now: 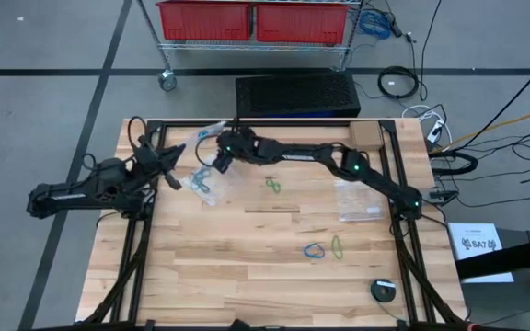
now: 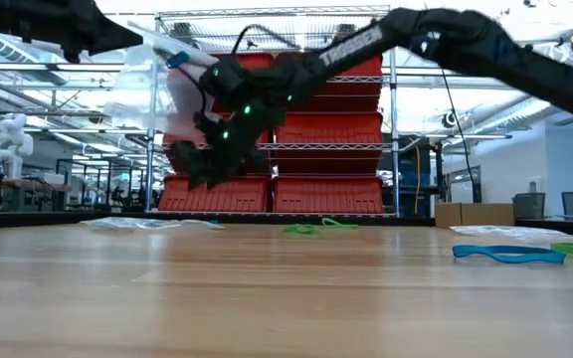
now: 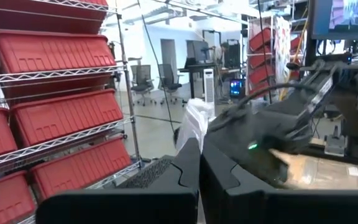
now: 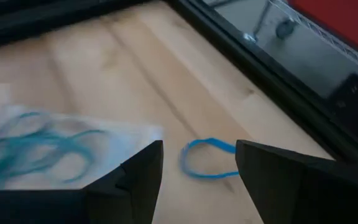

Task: Sort rubber bands
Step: Put the blue rubber band into the bottom left transparent zip bag

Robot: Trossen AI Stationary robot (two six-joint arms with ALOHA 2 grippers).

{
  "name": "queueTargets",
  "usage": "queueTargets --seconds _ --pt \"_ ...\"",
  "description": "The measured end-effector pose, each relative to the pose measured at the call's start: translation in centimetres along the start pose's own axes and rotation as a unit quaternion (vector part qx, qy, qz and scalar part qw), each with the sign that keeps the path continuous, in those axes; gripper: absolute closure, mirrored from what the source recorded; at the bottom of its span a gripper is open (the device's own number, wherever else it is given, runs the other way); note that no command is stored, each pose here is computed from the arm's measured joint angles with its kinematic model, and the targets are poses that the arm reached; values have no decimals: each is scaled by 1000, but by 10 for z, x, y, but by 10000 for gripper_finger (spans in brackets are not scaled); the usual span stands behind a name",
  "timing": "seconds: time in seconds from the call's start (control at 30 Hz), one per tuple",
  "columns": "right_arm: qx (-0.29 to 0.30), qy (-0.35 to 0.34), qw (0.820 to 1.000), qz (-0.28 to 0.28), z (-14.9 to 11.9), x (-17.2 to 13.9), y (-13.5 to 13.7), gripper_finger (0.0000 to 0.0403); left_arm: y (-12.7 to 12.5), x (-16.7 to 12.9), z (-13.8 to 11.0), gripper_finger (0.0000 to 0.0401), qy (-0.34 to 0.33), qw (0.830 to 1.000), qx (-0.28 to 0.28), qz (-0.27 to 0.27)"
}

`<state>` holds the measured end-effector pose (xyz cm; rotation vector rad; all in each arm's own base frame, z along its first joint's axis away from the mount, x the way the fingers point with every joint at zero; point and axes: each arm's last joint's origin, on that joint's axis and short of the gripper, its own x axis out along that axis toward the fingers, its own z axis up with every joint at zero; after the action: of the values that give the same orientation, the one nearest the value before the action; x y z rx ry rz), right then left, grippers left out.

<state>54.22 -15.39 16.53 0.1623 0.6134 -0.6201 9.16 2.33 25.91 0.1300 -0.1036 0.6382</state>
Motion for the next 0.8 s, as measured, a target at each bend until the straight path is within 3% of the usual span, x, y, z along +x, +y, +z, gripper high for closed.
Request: queueTargets --seconds 0.23,0.47,0.63,0.8 --pt "47 11 999 -3 -13 31 -17 206 3 -5 2 400 -13 1000 -8 3" --pt "69 -6 998 -3 -9 33 -19 207 4 -5 3 400 -13 1000 -9 3" --pt "52 -9 999 1 -11 35 -19 207 4 -5 2 400 -12 1000 -8 3" --pt "-2 -3 1000 24 -16 35 -9 207 3 -5 1 400 -7 1000 -5 0"
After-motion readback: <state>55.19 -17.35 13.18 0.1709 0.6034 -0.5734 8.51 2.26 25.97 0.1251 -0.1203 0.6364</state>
